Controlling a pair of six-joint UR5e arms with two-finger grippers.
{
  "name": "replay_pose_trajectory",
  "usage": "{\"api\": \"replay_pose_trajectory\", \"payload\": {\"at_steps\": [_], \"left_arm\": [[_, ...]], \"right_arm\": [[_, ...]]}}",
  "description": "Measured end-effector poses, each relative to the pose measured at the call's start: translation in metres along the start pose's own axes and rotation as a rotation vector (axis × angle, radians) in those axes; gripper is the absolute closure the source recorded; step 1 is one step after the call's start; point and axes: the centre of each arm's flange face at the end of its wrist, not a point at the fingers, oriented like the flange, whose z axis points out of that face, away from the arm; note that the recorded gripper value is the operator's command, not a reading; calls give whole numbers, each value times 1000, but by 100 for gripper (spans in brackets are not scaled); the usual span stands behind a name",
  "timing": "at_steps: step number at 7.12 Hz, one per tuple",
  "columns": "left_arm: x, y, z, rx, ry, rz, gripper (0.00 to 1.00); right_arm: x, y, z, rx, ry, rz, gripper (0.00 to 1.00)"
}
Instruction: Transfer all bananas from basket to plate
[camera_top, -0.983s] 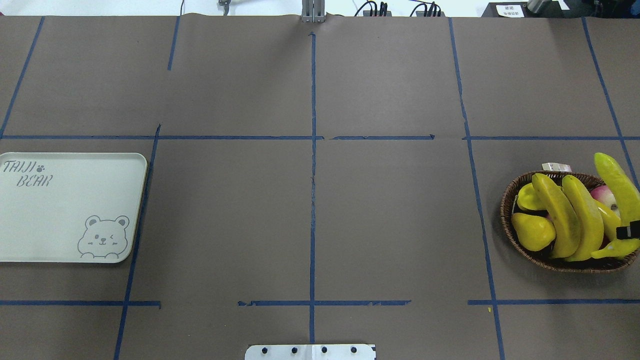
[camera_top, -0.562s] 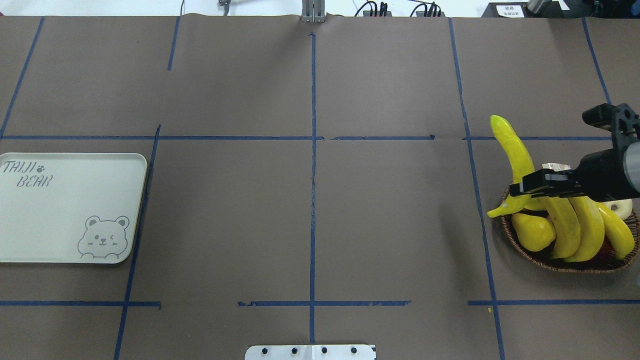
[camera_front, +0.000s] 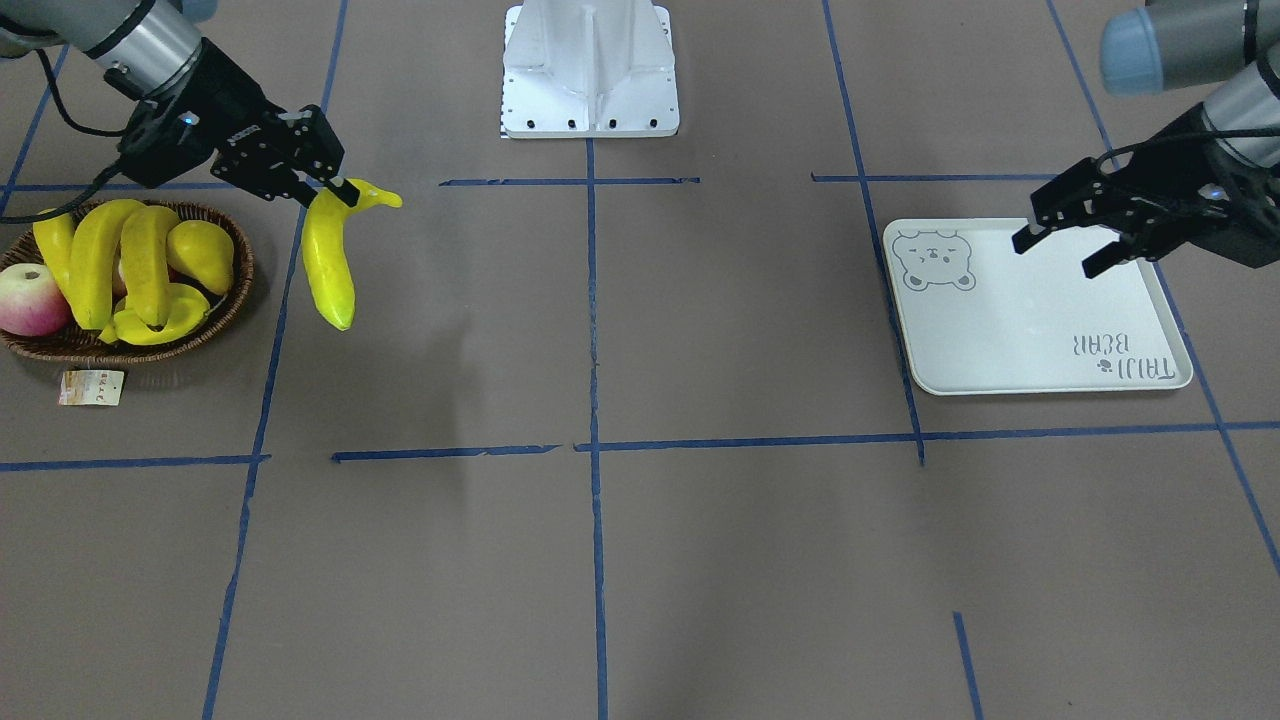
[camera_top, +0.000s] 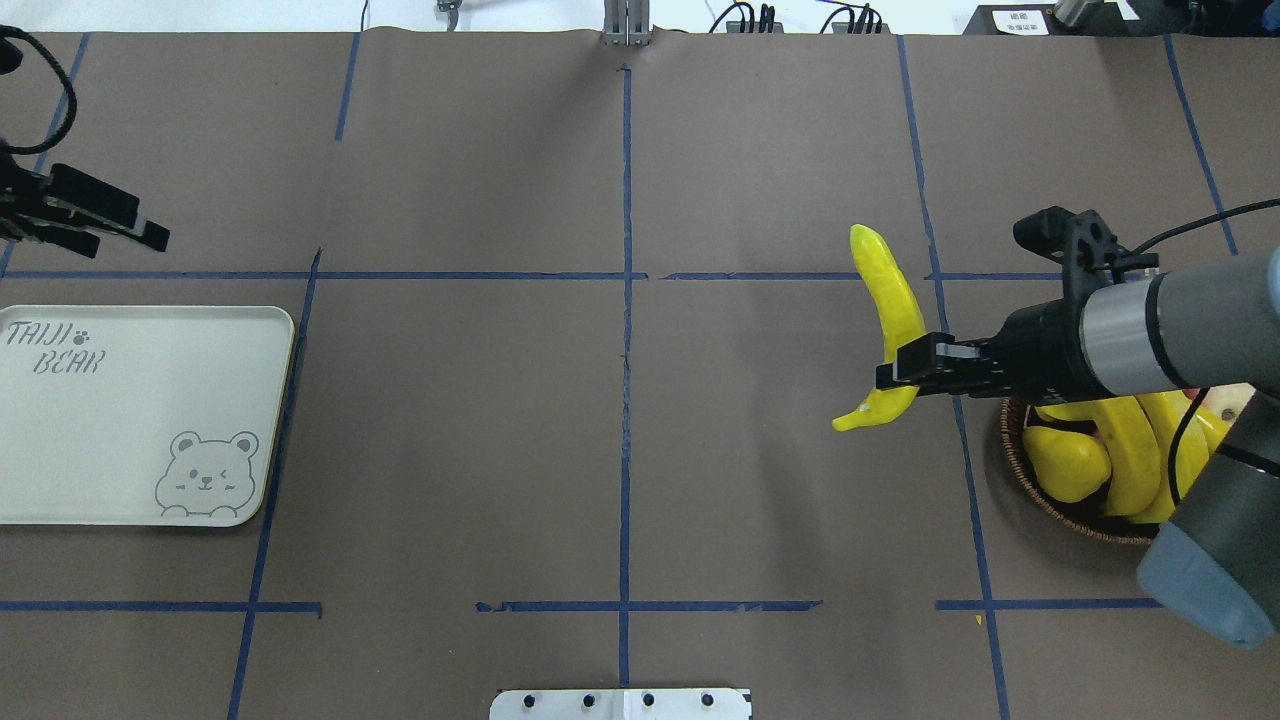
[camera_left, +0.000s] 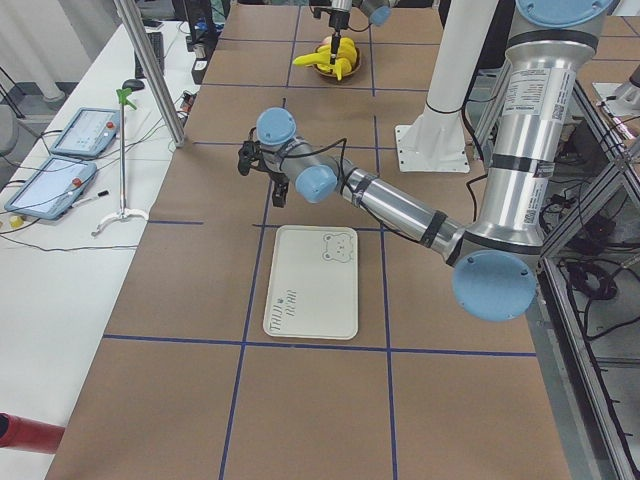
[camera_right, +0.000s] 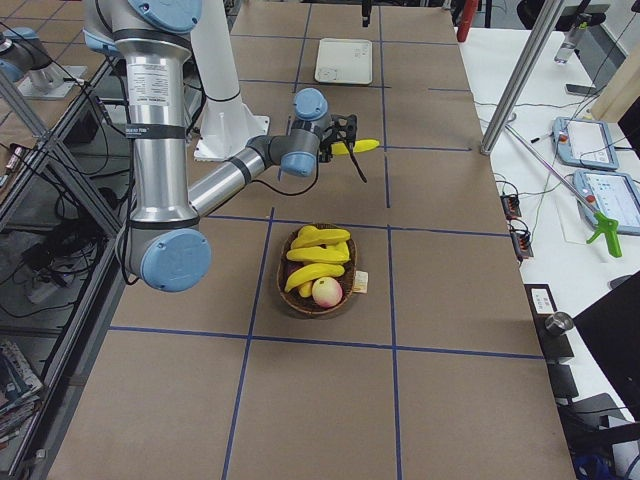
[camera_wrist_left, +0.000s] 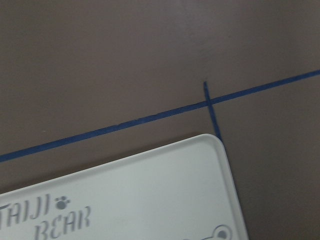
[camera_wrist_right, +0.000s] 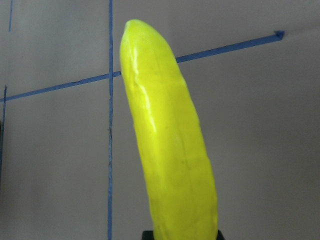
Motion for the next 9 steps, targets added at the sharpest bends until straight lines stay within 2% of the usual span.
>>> {"api": "replay_pose_trajectory", "payload": {"at_steps": [2, 4, 6, 9], "left_arm": [[88, 3, 27, -35, 77, -89, 0], [159, 9, 54, -53, 115, -141, 0], [225, 20, 85, -22, 135, -174, 1], [290, 30, 123, 59, 148, -207, 1]], "right_arm": [[-69, 3, 30, 21, 45, 15, 98], [-120, 26, 61, 43, 86, -8, 98], [-149, 51, 84, 57, 81, -21, 98], [-181, 72, 97, 81, 47, -33, 98]]}}
